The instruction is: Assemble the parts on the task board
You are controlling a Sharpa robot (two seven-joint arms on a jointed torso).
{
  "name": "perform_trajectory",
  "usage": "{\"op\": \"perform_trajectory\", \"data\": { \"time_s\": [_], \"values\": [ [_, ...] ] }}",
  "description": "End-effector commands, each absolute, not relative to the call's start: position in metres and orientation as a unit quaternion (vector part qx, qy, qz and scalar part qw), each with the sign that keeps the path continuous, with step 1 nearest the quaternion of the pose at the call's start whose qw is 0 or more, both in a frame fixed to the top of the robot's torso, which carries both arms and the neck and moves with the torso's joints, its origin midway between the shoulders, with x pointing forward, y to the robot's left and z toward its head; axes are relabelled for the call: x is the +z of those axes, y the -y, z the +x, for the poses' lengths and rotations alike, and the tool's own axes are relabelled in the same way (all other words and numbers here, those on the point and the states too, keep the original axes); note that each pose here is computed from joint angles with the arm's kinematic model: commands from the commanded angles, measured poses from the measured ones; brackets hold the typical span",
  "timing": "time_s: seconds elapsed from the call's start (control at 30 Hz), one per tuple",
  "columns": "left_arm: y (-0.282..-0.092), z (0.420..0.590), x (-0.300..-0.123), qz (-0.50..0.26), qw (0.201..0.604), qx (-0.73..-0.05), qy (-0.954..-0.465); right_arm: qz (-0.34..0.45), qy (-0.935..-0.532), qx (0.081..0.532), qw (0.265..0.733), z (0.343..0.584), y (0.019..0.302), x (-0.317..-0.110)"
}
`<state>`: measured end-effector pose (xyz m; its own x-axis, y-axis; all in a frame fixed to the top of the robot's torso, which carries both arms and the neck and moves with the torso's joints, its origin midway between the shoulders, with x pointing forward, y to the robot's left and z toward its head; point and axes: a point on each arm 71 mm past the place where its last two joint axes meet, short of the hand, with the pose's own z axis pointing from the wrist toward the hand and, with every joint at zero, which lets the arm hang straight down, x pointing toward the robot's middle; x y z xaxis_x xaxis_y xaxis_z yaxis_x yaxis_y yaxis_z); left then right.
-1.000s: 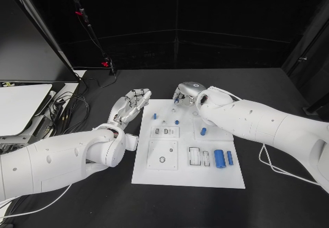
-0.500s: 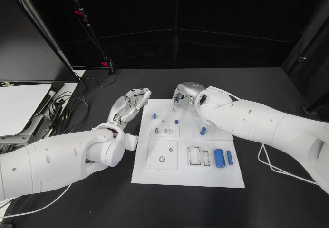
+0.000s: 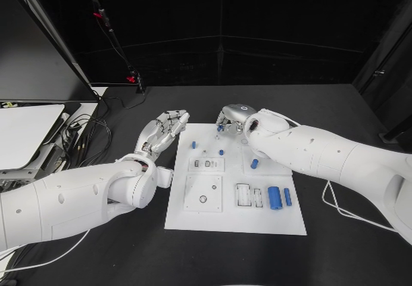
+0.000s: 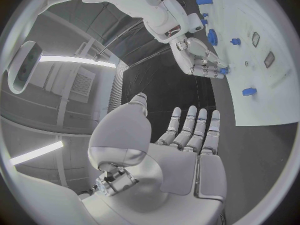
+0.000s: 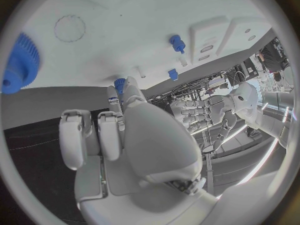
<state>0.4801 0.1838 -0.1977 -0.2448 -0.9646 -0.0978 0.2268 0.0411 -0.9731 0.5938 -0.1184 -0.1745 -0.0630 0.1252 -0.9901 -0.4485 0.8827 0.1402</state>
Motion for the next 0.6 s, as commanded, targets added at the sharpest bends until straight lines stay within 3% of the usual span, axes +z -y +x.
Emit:
{"op": "perform_trajectory", "data": {
  "time_s": [0.03,0.27,0.6],
  "values": [
    [-0.183,0.474,-0.180,-0.286,0.539,-0.659,-0.440,-0.118,-0.702,0.208,0.671,0.594,0.119,-0.174],
    [-0.182,0.474,-0.180,-0.287,0.536,-0.660,-0.441,-0.114,-0.680,0.230,0.687,0.593,0.120,-0.170],
    [-0.184,0.474,-0.180,-0.288,0.536,-0.658,-0.443,-0.032,-0.591,0.322,0.739,0.578,0.143,-0.149]
  ]
}}
